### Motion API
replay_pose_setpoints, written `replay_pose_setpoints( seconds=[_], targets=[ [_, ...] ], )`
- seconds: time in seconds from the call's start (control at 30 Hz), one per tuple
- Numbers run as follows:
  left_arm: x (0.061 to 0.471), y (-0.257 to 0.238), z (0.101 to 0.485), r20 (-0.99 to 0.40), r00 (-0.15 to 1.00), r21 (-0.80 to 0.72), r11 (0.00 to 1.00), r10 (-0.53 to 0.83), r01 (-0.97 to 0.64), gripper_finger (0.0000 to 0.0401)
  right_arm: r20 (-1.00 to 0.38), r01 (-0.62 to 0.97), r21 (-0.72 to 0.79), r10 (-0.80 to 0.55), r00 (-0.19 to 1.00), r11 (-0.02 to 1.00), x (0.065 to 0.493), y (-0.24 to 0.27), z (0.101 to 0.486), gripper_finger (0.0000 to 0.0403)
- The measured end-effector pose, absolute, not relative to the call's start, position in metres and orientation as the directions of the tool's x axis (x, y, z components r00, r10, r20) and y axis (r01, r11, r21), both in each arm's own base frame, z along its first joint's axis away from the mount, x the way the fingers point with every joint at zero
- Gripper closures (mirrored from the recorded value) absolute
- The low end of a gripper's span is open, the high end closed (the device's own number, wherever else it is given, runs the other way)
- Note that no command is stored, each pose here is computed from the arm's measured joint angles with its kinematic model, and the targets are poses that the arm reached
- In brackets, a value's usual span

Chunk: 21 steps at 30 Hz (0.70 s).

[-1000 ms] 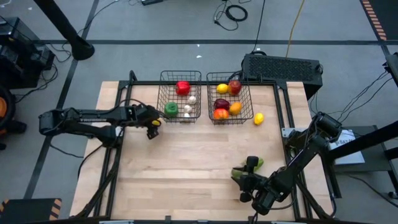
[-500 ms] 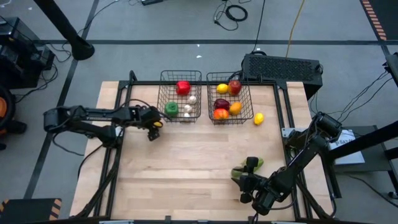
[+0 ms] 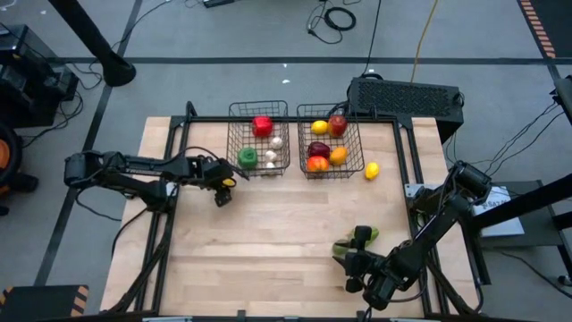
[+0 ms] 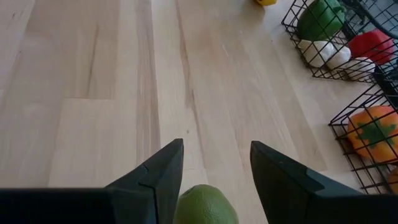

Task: Sort produce into baskets
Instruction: Put the yellow lemon into the right wire basket

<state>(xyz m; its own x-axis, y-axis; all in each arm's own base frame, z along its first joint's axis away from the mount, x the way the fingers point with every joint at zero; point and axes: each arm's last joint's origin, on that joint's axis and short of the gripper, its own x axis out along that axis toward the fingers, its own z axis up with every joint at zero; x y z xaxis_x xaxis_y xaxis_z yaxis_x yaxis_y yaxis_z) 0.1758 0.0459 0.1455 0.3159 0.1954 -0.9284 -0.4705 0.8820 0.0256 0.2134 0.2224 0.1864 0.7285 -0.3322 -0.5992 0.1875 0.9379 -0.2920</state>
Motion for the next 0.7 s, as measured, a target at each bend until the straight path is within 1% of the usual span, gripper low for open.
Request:
replay_pose_setpoints(
  seconds=[0.1,0.2,0.7],
  targets=[
    [0.176,0.042,0.145,-0.93,0.317,0.022,0.887,0.188,-0.461,0.0154,-0.599,0.187,-0.292,-0.332,0.729,0.938,0.213,0.222,0.186,0.0225],
    [0.177,0.039,0.145,-0.93,0.318,0.016,0.887,0.182,-0.461,0.0166,-0.599,0.187,-0.292,-0.332,0.729,0.938,0.213,0.222,0.186,0.0225],
    [0.179,0.022,0.145,-0.931,0.325,-0.006,0.886,0.164,-0.464,0.0167,-0.598,0.187,-0.293,-0.333,0.729,0.938,0.213,0.222,0.186,0.0225]
  ],
)
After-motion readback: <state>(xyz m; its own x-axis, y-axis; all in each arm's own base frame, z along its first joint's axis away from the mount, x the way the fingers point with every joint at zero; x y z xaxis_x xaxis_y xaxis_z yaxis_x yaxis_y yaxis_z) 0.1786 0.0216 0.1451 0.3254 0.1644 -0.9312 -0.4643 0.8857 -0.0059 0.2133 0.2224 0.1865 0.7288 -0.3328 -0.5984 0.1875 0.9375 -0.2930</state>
